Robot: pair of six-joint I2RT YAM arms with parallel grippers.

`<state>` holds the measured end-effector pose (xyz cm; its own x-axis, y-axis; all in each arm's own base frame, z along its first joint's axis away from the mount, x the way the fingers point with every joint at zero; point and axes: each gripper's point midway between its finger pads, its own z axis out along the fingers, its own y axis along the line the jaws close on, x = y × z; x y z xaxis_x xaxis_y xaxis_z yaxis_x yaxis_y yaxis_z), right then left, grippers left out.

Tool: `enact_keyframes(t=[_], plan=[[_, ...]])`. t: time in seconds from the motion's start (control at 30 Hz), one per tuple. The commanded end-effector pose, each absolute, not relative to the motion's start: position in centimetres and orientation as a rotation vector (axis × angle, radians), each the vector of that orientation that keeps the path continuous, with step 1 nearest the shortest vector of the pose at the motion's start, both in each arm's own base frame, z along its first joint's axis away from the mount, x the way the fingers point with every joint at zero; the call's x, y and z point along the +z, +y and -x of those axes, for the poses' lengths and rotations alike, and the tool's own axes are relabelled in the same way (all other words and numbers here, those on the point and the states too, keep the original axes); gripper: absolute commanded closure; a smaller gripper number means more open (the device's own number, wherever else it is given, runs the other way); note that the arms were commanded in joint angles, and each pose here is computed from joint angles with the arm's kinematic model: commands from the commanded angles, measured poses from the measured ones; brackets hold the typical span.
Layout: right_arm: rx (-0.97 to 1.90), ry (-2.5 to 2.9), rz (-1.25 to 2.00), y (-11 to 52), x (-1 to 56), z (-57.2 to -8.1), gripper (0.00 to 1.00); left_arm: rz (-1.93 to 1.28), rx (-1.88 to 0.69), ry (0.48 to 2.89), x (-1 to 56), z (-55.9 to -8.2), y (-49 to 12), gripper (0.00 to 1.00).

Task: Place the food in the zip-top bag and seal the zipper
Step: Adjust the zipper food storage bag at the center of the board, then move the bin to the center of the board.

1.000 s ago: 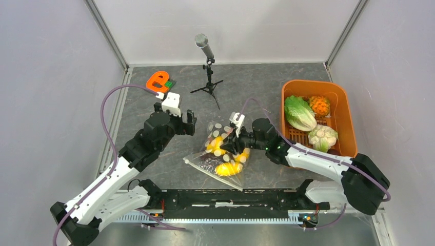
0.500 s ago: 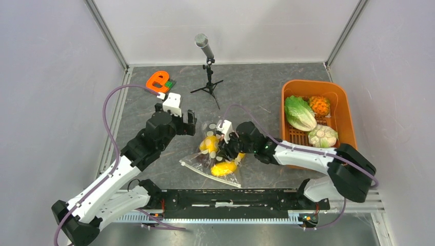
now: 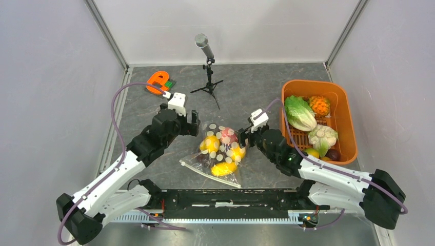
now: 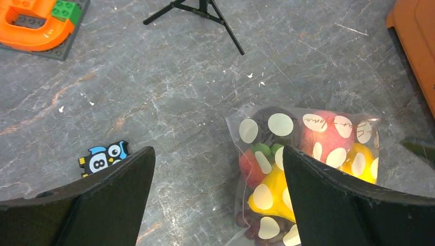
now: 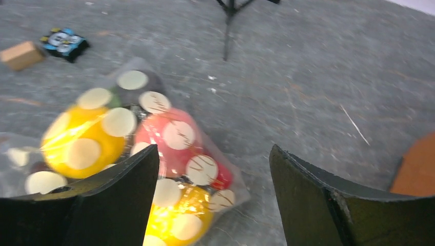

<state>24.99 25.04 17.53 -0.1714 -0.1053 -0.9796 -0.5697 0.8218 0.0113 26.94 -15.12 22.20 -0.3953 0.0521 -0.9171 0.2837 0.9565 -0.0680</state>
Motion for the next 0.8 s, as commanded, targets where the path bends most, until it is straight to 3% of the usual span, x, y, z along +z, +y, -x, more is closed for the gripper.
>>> enact_keyframes(t=[0.0, 0.1, 0.37, 0.6, 0.77], plan=[[0.283, 1.780, 0.353, 21.7, 17.5, -27.1, 0.16, -0.196, -0.347, 1.950, 23.1, -27.8, -16.3, 0.00], [0.347, 1.840, 0.367, 22.0, 16.6, -27.6, 0.15, -0.190, -0.355, 1.967, 22.8, -27.9, -16.4, 0.00], [0.053, 2.008, 0.113, 13.7, 13.1, -29.2, 0.14, -0.166, -0.329, 1.961, 22.7, -27.7, -15.3, 0.00], [-0.237, 2.009, 0.010, 7.0, 14.5, -30.1, 0.11, -0.153, -0.312, 1.989, 22.2, -28.2, -15.2, 0.00], [0.286, 1.875, 0.366, 16.4, 17.0, -30.5, 0.10, -0.125, -0.315, 2.003, 21.8, -28.8, -15.1, 0.00]])
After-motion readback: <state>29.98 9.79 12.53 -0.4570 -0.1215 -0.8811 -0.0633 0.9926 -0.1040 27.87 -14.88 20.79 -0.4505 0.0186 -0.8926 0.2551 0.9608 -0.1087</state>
